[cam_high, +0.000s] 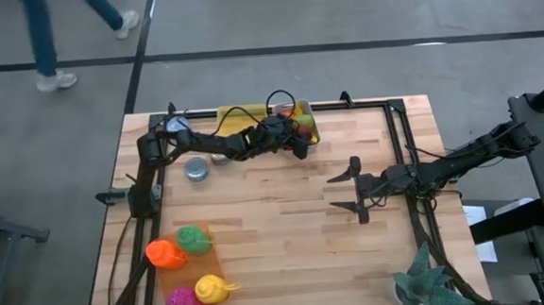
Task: Pick & Place Food Item
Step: Put the apple into the gray bin, then put the blue and pink tuna can into the yellow bin
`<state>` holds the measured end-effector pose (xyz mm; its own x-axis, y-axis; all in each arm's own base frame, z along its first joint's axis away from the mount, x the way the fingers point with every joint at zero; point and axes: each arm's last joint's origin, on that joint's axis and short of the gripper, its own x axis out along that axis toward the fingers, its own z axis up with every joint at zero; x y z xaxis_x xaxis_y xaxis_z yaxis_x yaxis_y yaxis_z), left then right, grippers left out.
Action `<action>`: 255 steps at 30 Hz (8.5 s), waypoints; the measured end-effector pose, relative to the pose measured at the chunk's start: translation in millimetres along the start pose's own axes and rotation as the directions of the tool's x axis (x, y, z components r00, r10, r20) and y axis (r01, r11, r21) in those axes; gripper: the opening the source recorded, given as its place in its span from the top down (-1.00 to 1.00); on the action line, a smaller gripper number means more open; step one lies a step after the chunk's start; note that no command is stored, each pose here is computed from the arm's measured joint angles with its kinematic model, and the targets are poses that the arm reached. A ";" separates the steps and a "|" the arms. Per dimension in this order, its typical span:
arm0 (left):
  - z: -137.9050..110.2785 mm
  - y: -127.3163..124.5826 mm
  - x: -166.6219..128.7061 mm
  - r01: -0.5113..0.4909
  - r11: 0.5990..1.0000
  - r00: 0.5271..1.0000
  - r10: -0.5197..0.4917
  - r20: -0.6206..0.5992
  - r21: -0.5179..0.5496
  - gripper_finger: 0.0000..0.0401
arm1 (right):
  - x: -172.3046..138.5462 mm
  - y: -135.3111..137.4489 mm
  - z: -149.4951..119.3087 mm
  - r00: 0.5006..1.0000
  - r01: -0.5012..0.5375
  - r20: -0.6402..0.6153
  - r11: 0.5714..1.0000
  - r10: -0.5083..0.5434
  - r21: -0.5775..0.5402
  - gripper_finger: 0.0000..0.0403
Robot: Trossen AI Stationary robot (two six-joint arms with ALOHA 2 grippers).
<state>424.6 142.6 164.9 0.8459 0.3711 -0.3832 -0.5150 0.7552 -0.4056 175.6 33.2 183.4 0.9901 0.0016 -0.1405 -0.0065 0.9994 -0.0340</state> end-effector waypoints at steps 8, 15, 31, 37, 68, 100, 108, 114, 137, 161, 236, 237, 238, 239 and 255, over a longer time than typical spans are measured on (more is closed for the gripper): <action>1.8 8.5 -0.1 -0.001 1.000 0.999 0.001 -0.038 -0.003 -0.15 | 0.0 0.0 0.0 1.000 0.000 0.000 1.000 0.000 0.002 -0.52; 6.4 17.0 -1.3 -0.023 1.000 0.999 0.022 -0.043 -0.021 -0.15 | 0.0 0.0 0.0 1.000 0.000 0.000 1.000 0.000 0.000 -0.52; 6.4 15.6 -5.2 -0.014 1.000 0.996 0.011 -0.092 -0.028 -0.64 | 0.0 0.1 0.0 1.000 0.000 0.000 1.000 0.000 0.001 -0.52; 8.6 14.6 -6.9 -0.012 1.000 0.996 0.009 -0.089 -0.028 -0.76 | 0.0 0.0 -0.1 1.000 0.000 0.000 1.000 0.000 0.001 -0.52; 0.5 -43.3 -170.5 -0.266 0.963 0.924 0.266 -0.276 0.037 -0.77 | 0.0 0.0 0.2 1.000 0.000 0.002 1.000 0.000 0.002 -0.52; -40.7 34.4 -237.3 -0.517 0.845 0.852 0.491 -0.183 -0.135 -0.77 | 0.0 0.0 0.3 1.000 0.000 0.003 1.000 0.000 0.001 -0.52; -43.7 48.8 -213.4 -0.529 0.845 0.834 0.501 -0.231 -0.079 -0.76 | 0.0 0.0 0.3 1.000 0.000 0.003 1.000 0.000 0.002 -0.52; -54.2 59.4 -195.7 -0.565 0.822 0.801 0.525 -0.288 -0.073 -0.76 | 0.0 0.0 0.3 1.000 0.000 0.003 1.000 0.000 0.002 -0.52; -64.5 69.5 -171.8 -0.564 0.822 0.799 0.518 -0.306 -0.079 -0.76 | 0.0 0.0 0.3 1.000 0.000 0.003 1.000 0.000 0.001 -0.52; -81.6 28.5 -155.5 -0.188 0.954 0.896 0.069 -0.438 -0.235 -0.76 | 0.0 0.0 0.3 1.000 0.000 0.003 1.000 0.000 0.001 -0.52; -88.0 -17.0 -171.3 -0.014 0.998 0.958 0.032 -0.284 0.068 -0.76 | 0.0 0.0 0.3 1.000 0.000 0.003 1.000 0.000 0.002 -0.52; -87.9 -17.1 -171.2 -0.014 0.998 0.959 0.031 -0.283 0.063 -0.76 | 0.0 0.0 0.3 1.000 0.000 0.003 1.000 0.000 0.002 -0.52; -87.6 -17.3 -171.1 -0.013 0.998 0.960 0.029 -0.280 0.059 -0.76 | 0.0 0.0 0.3 1.000 0.000 0.003 1.000 0.000 0.000 -0.52; -87.2 -17.7 -171.0 -0.011 0.998 0.961 0.025 -0.276 0.054 -0.76 | 0.0 0.0 0.3 1.000 0.000 0.003 1.000 0.000 -0.006 -0.52; -82.1 -22.0 -169.8 0.021 1.000 0.974 -0.016 -0.224 0.016 -0.76 | 0.0 0.2 0.6 1.000 -0.007 0.006 0.958 0.006 0.287 -0.52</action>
<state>280.8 18.7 170.8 0.8016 0.2282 -0.5527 -0.4952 0.7714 -0.3997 175.7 33.4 184.0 0.9909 0.0077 -0.1346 0.0268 0.9672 0.2527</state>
